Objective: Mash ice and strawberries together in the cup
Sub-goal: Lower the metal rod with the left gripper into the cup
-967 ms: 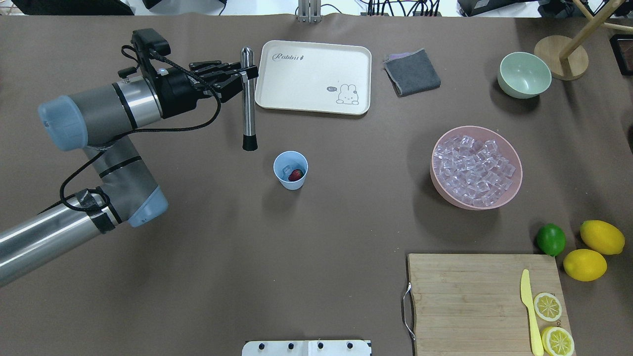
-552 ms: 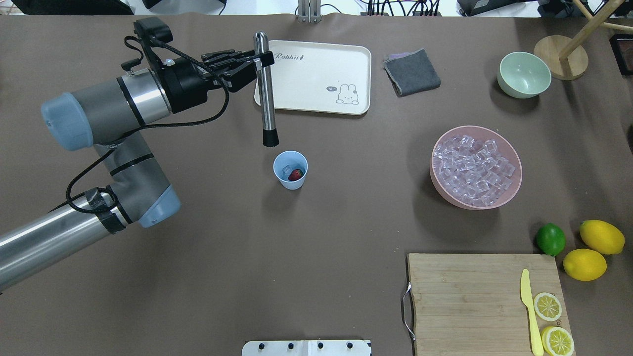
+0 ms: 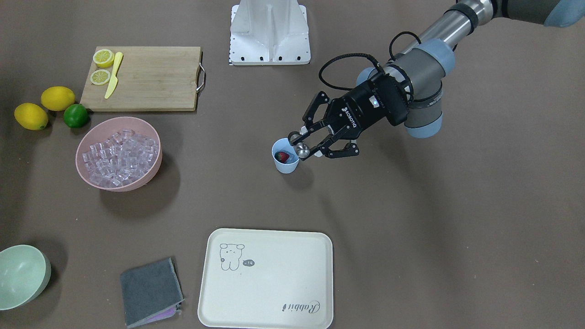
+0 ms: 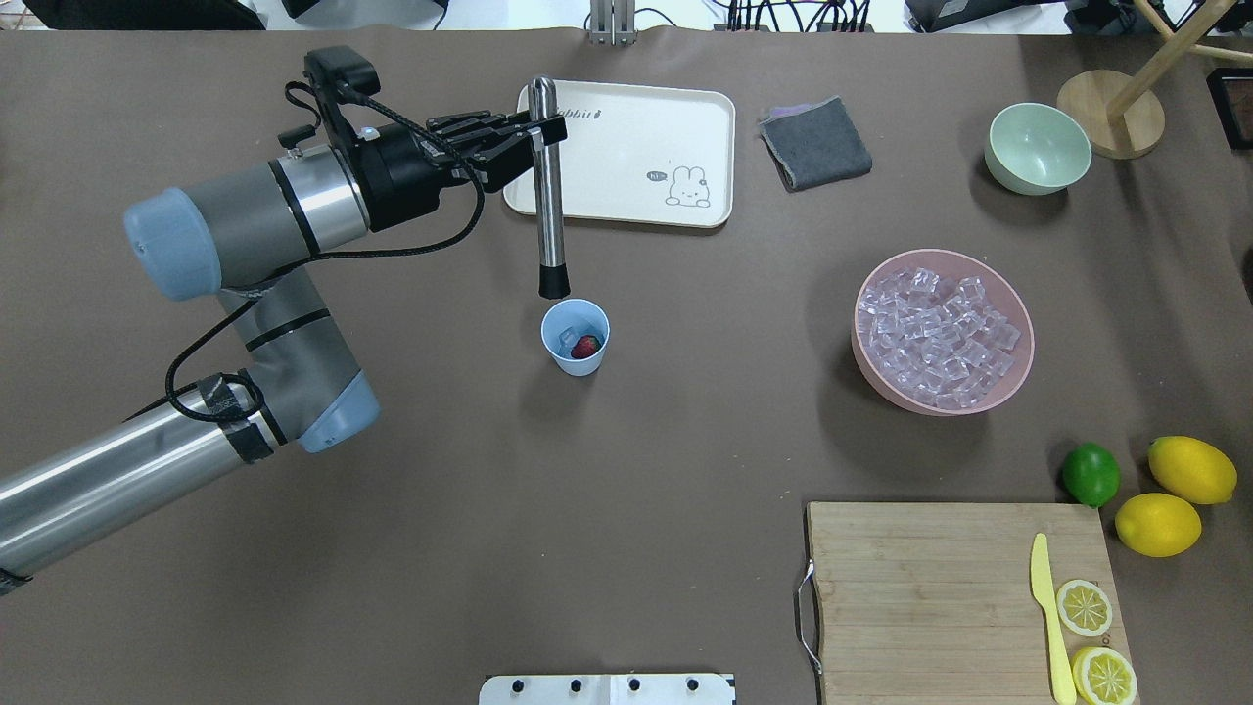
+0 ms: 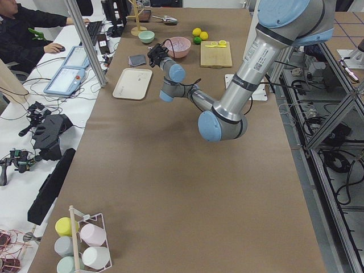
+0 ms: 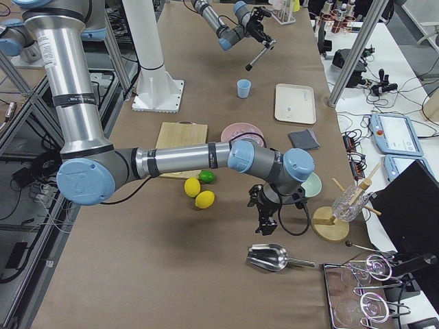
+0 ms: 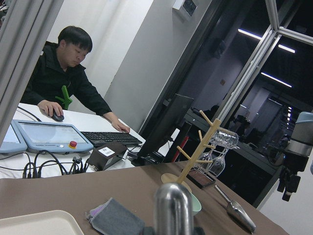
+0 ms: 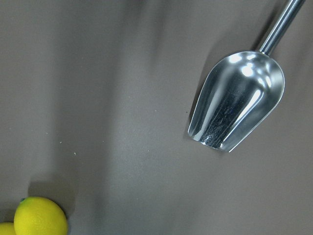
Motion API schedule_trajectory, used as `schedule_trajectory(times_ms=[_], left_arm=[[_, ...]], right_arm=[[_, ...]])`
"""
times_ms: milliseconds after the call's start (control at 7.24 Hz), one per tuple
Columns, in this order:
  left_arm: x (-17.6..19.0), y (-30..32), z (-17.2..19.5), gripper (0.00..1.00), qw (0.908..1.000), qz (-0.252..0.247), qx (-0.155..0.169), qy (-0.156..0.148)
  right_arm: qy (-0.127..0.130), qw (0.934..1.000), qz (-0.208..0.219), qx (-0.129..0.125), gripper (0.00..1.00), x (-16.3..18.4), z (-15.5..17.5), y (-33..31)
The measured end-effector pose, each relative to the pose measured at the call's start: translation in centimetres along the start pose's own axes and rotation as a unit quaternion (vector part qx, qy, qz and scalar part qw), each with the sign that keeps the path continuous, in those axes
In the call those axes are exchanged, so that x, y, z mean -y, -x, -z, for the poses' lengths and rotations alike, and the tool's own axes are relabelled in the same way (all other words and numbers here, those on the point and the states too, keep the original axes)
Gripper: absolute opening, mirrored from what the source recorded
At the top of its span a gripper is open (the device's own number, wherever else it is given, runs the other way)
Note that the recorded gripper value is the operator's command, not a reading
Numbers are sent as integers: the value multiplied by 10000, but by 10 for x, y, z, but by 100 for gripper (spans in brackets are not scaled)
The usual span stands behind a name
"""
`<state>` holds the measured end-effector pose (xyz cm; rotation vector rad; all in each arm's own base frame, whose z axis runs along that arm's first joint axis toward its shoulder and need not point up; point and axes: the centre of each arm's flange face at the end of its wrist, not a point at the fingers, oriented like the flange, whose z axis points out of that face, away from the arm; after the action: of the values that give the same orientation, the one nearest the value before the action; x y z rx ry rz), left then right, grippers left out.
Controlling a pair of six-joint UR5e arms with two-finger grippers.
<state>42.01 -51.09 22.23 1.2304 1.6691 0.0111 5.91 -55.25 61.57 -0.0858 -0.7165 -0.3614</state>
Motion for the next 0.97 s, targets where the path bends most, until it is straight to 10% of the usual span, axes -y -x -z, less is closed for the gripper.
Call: schedule_trajectory(times_ms=[552,967], left_arm=[[-2,-4,-2,0,9997,-240,-66,-31],[-3,-2,3,0,9992,-370,-104,-72]], right_arm=[[-375,9990,196,-137,99,4,13,-6],[-509,9974,-501,-117,99,17,28,-1]])
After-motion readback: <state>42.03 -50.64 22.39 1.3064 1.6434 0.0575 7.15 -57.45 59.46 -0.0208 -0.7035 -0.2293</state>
